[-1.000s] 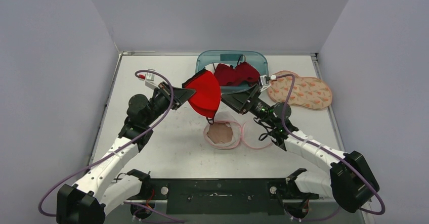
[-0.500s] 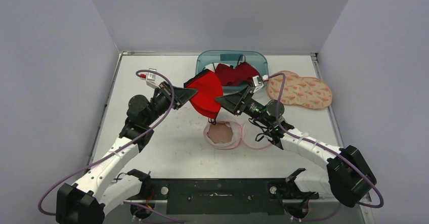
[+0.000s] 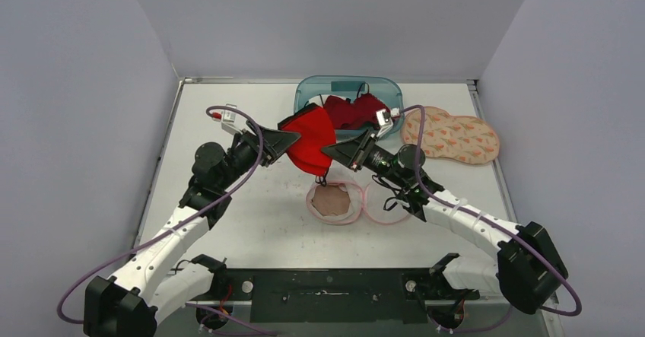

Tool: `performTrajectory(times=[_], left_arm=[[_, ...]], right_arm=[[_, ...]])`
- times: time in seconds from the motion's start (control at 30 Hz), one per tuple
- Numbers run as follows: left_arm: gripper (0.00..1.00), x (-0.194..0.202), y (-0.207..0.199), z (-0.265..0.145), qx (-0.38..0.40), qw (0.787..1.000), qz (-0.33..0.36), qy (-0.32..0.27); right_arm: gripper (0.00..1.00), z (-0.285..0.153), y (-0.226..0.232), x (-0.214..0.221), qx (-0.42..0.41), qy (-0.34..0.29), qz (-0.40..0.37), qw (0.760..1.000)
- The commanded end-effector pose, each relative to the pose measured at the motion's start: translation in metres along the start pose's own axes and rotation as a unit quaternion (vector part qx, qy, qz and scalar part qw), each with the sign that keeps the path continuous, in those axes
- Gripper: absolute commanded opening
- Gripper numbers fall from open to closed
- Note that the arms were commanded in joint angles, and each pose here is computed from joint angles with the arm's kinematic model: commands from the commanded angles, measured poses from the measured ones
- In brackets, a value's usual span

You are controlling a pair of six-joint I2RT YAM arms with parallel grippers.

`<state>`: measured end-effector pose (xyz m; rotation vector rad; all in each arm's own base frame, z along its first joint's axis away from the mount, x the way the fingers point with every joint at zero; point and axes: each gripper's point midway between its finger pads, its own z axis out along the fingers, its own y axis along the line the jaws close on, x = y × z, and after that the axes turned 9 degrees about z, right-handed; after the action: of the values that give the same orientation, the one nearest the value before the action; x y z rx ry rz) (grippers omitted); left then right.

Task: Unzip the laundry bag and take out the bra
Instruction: Place the bra in the bin.

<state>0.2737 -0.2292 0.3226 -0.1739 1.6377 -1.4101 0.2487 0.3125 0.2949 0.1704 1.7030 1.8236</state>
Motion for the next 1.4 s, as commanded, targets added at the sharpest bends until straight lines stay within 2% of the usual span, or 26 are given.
performTrajectory(times=[0.0, 0.07, 0.13, 0.33, 0.57, 0.7, 0.73, 0.8, 1.37], left_arm=[[0.71, -0.014, -0.01, -0.006, -0.021, 0.999, 0.033, -0.018], [0.8, -0.017, 0.001, -0.013, -0.066, 0.996, 0.053, -0.022], [0.98, -0.021, 0.013, -0.023, -0.109, 0.991, 0.069, -0.032], [0.96, -0.016, 0.061, -0.059, -0.234, 0.967, 0.092, -0.033], [1.0, 0.011, 0.083, -0.077, -0.24, 0.969, 0.058, -0.025], [1.0, 0.021, 0.092, -0.084, -0.239, 0.97, 0.046, -0.026], [0.96, 0.024, 0.095, -0.086, -0.241, 0.969, 0.044, -0.025], [0.95, 0.026, 0.098, -0.087, -0.241, 0.969, 0.043, -0.023], [0.95, 0.041, 0.125, -0.088, -0.26, 0.965, 0.036, -0.013]], right_arm=[[0.05, 0.0, 0.045, -0.036, 0.0, -0.041, -0.115, 0.992], [0.05, -0.003, 0.049, -0.058, 0.036, -0.063, -0.158, 0.985], [0.05, -0.007, 0.051, -0.088, 0.076, -0.094, -0.189, 0.974], [0.05, -0.009, 0.036, -0.16, 0.157, -0.18, -0.225, 0.945], [0.05, -0.002, -0.004, -0.226, 0.204, -0.248, -0.222, 0.921], [0.05, 0.011, -0.051, -0.253, 0.246, -0.231, -0.214, 0.917], [0.05, 0.012, -0.061, -0.258, 0.252, -0.226, -0.211, 0.917], [0.05, 0.015, -0.08, -0.266, 0.262, -0.223, -0.206, 0.916], [0.05, 0.001, -0.218, -0.285, 0.337, -0.19, -0.149, 0.91]])
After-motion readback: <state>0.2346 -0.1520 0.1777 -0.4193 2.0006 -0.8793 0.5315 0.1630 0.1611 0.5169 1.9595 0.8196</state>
